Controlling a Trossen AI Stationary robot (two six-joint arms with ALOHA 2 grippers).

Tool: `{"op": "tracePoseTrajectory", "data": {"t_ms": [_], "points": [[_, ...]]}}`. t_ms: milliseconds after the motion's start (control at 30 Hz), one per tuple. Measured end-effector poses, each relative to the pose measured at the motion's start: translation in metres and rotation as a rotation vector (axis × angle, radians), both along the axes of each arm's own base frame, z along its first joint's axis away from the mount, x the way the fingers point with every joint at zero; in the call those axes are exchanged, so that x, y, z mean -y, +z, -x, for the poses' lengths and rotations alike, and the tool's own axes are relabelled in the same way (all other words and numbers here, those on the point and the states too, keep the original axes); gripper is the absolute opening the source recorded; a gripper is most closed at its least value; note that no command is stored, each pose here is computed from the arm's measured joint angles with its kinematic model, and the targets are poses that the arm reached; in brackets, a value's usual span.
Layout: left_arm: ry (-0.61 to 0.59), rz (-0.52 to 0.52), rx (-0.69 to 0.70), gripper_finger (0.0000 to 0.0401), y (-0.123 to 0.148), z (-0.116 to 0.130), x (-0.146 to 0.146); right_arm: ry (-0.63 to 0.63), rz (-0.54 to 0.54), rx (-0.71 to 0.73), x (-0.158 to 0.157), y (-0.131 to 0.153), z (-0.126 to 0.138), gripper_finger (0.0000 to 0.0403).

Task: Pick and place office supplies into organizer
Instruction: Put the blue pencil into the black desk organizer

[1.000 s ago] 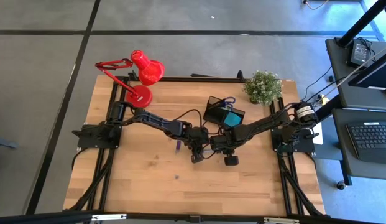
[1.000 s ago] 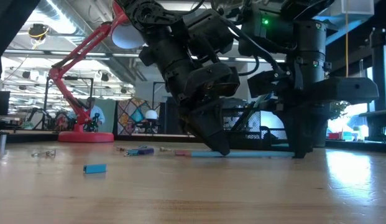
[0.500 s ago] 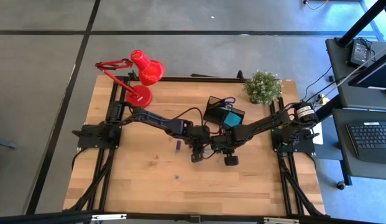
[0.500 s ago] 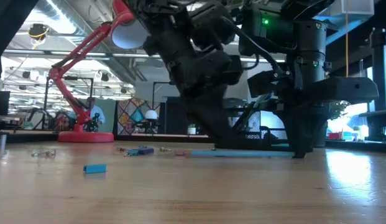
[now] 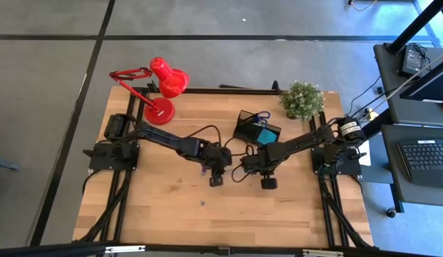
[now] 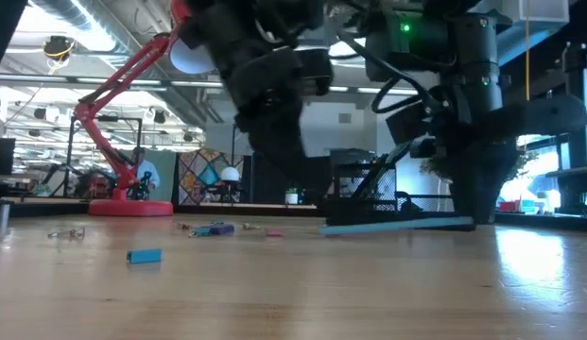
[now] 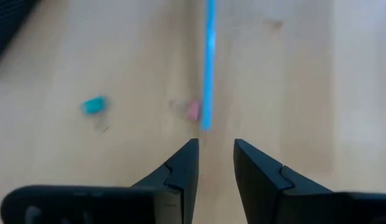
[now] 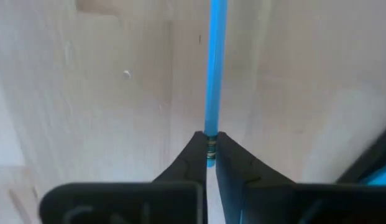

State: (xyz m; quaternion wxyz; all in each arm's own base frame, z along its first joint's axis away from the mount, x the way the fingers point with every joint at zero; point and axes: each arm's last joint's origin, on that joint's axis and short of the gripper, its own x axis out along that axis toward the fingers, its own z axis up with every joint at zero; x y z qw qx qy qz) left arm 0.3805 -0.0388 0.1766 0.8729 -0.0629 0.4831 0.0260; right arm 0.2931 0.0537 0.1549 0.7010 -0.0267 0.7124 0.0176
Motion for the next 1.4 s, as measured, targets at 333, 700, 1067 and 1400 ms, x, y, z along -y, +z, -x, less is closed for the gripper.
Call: {"op": "tracePoseTrajectory", "data": {"t_ms": [333, 700, 1067, 1400], "points": [[0.159, -0.046, 0.023, 0.009, 0.0, 0.06, 0.007, -0.031, 0.094, -0.052, 0.001, 0.039, -0.008, 0.002], [0.23, -0.028, 0.029, 0.0088, -0.025, 0.088, 0.003, -0.088, 0.394, -0.118, 0.022, 0.119, -0.009, 0.0019], [0.241, -0.045, 0.049, 0.0087, -0.025, 0.087, 0.002, -0.047, 0.506, -0.076, 0.06, 0.143, -0.021, 0.0019], [0.251, -0.232, 0.187, 0.0083, -0.017, 0.077, -0.006, -0.131, 0.521, -0.099, 0.088, 0.142, -0.019, 0.0019]]}}
